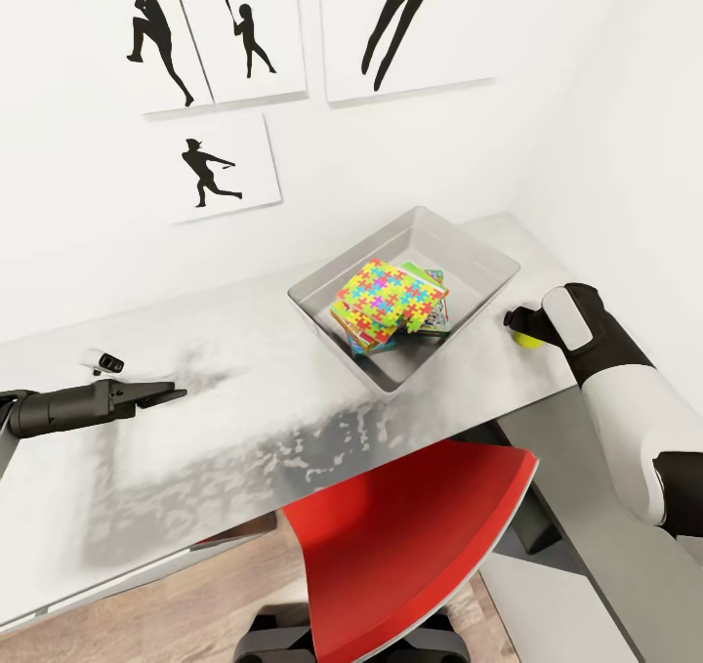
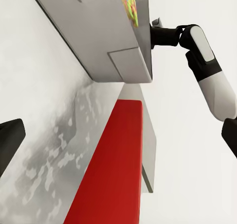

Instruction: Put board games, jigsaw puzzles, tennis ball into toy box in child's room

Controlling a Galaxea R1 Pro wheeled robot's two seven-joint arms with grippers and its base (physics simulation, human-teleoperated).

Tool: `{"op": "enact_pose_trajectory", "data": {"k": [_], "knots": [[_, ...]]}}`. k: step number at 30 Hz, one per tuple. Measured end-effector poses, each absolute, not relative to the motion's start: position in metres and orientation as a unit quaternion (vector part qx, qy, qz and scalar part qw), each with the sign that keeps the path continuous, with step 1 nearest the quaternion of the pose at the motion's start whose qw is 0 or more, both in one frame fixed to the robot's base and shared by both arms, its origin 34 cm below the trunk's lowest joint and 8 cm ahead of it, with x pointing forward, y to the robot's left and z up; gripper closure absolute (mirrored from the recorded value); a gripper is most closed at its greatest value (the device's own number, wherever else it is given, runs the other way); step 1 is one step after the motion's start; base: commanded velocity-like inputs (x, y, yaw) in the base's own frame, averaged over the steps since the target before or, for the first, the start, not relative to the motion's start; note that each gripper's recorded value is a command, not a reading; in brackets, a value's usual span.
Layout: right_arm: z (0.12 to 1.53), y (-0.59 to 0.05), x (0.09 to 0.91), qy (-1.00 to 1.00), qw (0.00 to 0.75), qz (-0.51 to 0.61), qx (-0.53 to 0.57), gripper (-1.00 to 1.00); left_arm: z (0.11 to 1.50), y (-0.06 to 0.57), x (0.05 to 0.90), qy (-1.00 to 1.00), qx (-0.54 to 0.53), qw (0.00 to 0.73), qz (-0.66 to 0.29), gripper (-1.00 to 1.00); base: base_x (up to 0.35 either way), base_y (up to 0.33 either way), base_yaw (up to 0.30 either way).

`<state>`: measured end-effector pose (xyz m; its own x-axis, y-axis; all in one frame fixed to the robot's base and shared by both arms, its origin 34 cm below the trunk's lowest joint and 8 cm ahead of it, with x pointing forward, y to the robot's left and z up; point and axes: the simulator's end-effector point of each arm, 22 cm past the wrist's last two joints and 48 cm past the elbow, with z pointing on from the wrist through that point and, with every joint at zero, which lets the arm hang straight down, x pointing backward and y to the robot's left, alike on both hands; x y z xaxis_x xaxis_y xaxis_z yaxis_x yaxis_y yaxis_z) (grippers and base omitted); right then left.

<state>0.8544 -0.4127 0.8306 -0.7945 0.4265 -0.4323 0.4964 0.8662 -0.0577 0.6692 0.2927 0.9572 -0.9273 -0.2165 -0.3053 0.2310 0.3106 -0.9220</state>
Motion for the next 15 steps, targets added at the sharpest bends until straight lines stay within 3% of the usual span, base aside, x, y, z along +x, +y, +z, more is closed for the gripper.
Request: {"op": "enact_pose_trajectory", "data": {"k": [15], "knots": [[0.8306,-0.4128,0.8541,0.944,0.206,-0.083,0.245,-1.0,0.9571,0.2927,0.6691,0.787,0.004,0.19,-0.587,-1.0,0.0,0.0,0.0]]}}
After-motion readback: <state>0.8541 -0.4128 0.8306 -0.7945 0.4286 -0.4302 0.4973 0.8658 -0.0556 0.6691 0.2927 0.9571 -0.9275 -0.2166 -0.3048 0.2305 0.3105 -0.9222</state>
